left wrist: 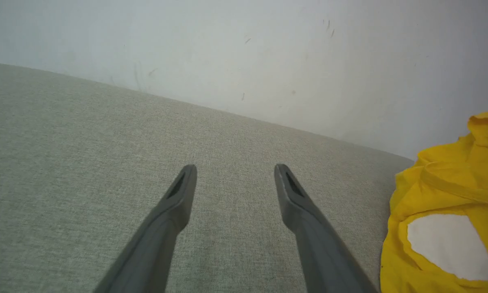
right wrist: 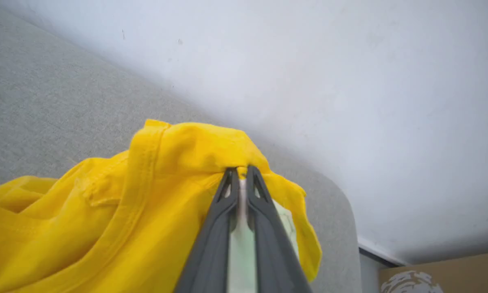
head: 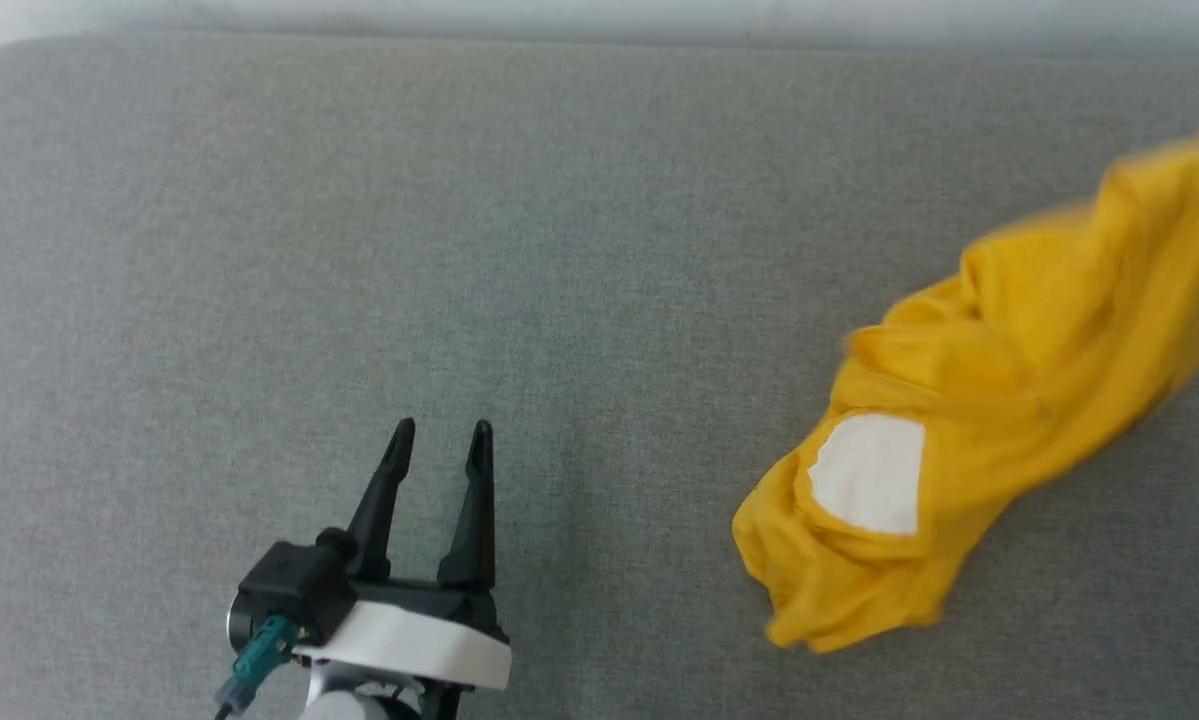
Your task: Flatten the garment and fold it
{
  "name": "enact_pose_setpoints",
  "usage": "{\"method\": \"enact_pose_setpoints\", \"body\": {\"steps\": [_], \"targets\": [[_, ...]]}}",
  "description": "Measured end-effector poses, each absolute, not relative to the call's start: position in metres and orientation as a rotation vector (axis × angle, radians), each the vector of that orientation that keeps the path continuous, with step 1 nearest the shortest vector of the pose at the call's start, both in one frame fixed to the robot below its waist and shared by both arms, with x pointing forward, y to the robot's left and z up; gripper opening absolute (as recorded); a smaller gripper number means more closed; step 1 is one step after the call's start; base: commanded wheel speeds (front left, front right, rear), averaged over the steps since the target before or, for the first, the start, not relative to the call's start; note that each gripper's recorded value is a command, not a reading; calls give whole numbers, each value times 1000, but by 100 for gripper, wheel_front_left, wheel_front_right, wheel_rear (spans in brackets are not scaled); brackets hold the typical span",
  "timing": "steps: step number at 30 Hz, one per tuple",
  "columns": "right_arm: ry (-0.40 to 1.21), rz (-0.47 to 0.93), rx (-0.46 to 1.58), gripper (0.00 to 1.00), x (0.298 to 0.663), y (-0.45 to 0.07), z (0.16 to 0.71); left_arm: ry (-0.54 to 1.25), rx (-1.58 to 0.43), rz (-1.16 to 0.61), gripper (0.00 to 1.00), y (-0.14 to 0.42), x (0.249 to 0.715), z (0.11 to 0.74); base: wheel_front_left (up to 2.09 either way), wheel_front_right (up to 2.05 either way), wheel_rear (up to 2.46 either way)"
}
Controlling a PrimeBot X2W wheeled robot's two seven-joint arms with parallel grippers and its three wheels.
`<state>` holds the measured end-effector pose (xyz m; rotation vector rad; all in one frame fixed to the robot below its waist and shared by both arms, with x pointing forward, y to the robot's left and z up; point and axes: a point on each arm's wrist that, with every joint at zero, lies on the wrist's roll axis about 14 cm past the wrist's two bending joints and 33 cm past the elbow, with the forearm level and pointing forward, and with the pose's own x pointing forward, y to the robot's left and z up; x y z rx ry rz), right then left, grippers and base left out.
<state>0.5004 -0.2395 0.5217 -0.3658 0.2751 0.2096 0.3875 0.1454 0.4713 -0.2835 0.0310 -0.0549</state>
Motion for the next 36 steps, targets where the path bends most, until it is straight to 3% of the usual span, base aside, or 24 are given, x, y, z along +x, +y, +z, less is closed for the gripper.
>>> {"method": "enact_pose_setpoints", "body": {"steps": [4,8,13,21,22,23,24,33,36], "targets": [[182,279,-492,0,538,-214,567,30,-285,-57,100,145,399,469,0,0,0],[218,314,-553,0,571,-195,566,45,-289,-45,100,147,408,462,0,0,0],[407,341,-550,0,599,-184,500,69,-297,-38,100,148,417,450,0,0,0],[648,380,-513,0,602,-167,399,102,-296,7,100,159,416,440,0,0,0],[662,383,-510,21,602,-166,393,106,-294,14,100,160,415,439,0,0,0],[660,390,-509,54,602,-163,389,109,-290,22,100,162,414,439,0,0,0],[646,397,-502,100,604,-160,390,109,-288,26,100,163,414,439,0,0,0],[351,358,-325,100,620,-148,472,73,-267,74,100,180,402,453,0,0,0],[251,317,-235,100,605,-159,504,59,-265,88,100,185,391,459,0,0,0]]}}
